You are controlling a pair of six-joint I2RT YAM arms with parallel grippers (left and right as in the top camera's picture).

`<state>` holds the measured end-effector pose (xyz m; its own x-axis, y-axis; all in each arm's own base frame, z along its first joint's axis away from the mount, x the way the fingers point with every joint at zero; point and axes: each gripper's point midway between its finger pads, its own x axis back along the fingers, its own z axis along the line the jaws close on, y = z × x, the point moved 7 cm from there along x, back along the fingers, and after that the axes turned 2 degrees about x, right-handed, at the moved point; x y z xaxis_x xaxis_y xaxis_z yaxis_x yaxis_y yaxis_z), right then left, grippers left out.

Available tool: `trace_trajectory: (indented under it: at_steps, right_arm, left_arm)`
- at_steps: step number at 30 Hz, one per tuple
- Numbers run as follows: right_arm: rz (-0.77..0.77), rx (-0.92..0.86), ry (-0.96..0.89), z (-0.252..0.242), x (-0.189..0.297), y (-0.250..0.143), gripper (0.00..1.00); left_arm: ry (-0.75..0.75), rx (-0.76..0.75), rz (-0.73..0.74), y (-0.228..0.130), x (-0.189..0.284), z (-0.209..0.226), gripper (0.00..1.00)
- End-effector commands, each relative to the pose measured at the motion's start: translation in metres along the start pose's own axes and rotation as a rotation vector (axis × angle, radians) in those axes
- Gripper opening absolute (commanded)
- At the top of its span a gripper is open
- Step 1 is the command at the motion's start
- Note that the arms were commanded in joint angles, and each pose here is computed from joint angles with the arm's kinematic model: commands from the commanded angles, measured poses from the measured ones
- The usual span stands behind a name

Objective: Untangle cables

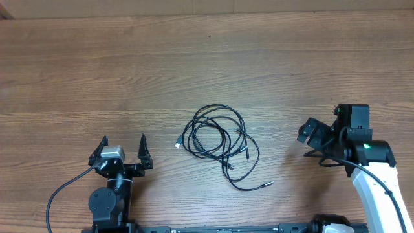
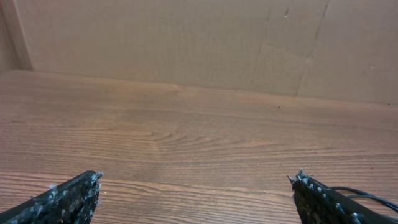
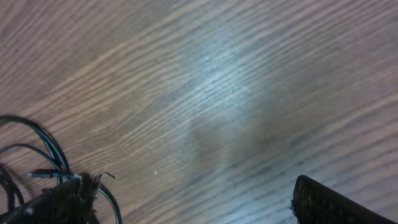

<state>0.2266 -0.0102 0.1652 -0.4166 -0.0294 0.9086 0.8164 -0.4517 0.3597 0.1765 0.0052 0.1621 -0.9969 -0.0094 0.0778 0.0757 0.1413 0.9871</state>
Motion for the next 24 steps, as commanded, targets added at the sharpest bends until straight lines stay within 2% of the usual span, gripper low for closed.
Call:
trace_trajectory:
  at_steps: [1,7,10,18,24]
  right_arm:
    - [-0.041,0.090,0.074,0.010,0.004,0.009,1.00]
    - [-0.264,0.227,0.143,0.035,0.025,0.065,1.00]
    - [-0.292,0.250,0.148,0.048,0.025,0.097,1.00]
    - [-0.150,0.237,0.106,0.071,0.006,0.154,1.00]
    - [-0.058,0.228,0.070,0.066,0.021,0.140,1.00]
  left_arm:
    - [0.004,0.010,-0.003,-0.001,0.000,0.001,1.00]
    - [0.004,0.010,-0.003,-0.001,0.000,0.001,1.00]
    - [0.003,0.010,-0.003,-0.001,0.000,0.001,1.00]
    - [0.003,0.010,-0.003,-0.001,0.000,0.001,1.00]
    - [0.004,0.010,-0.003,-0.001,0.000,0.001,1.00]
